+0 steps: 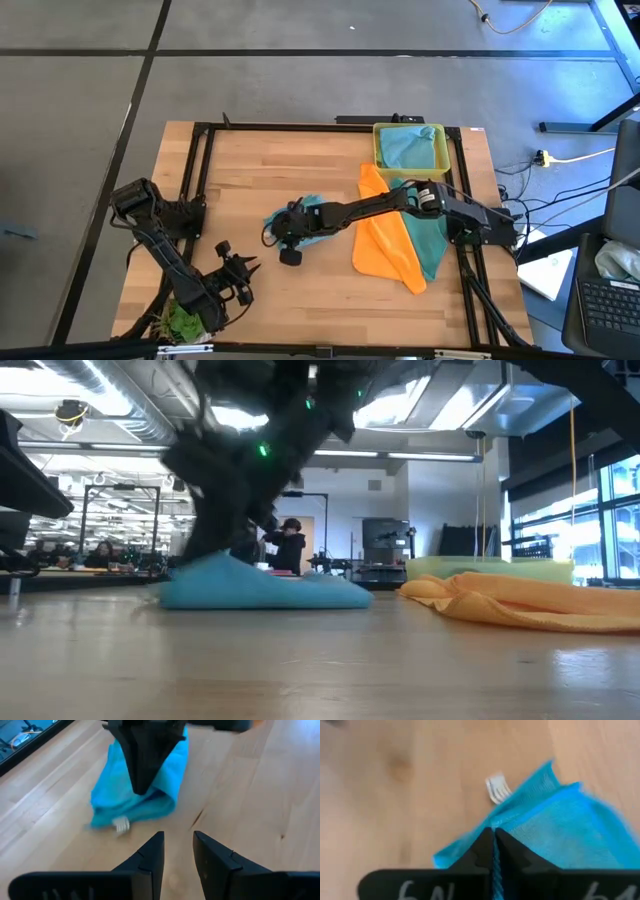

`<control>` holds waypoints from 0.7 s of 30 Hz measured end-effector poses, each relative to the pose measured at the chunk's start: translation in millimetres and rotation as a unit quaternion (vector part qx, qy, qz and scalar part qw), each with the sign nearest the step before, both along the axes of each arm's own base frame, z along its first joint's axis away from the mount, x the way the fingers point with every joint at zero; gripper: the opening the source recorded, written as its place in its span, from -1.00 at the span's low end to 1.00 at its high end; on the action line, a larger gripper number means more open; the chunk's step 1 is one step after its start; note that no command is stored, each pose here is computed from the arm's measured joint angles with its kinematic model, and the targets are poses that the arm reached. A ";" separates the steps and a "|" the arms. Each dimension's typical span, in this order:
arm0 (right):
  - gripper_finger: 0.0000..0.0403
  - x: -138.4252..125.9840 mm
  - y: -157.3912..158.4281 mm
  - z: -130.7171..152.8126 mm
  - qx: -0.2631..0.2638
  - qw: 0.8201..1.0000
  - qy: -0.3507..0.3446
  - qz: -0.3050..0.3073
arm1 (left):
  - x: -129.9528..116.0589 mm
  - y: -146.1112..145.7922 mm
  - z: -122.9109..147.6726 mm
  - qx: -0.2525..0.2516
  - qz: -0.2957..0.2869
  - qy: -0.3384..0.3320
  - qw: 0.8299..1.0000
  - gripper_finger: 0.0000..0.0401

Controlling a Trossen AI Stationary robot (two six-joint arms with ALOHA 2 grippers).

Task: Fold microfiber towels
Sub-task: Put the folded blue microfiber cloth into the yellow bin

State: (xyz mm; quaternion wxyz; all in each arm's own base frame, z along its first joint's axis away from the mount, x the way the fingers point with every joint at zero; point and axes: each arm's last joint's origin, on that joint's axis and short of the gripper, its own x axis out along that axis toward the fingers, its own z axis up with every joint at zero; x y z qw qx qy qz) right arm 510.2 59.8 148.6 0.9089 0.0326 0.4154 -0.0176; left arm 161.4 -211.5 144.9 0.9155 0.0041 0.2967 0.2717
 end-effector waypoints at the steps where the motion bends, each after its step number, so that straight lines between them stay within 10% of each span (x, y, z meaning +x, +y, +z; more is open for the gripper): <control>1: -0.92 1.7 3.8 4.7 -0.003 1.000 -0.009 0.012 | 0.1 0.0 0.1 0.001 0.000 -0.002 1.000 -0.52; 21: -0.97 5.2 61.2 0.0 -0.002 0.984 -0.060 0.165 | 0.1 -0.2 -0.2 -0.002 0.000 0.000 1.000 -0.52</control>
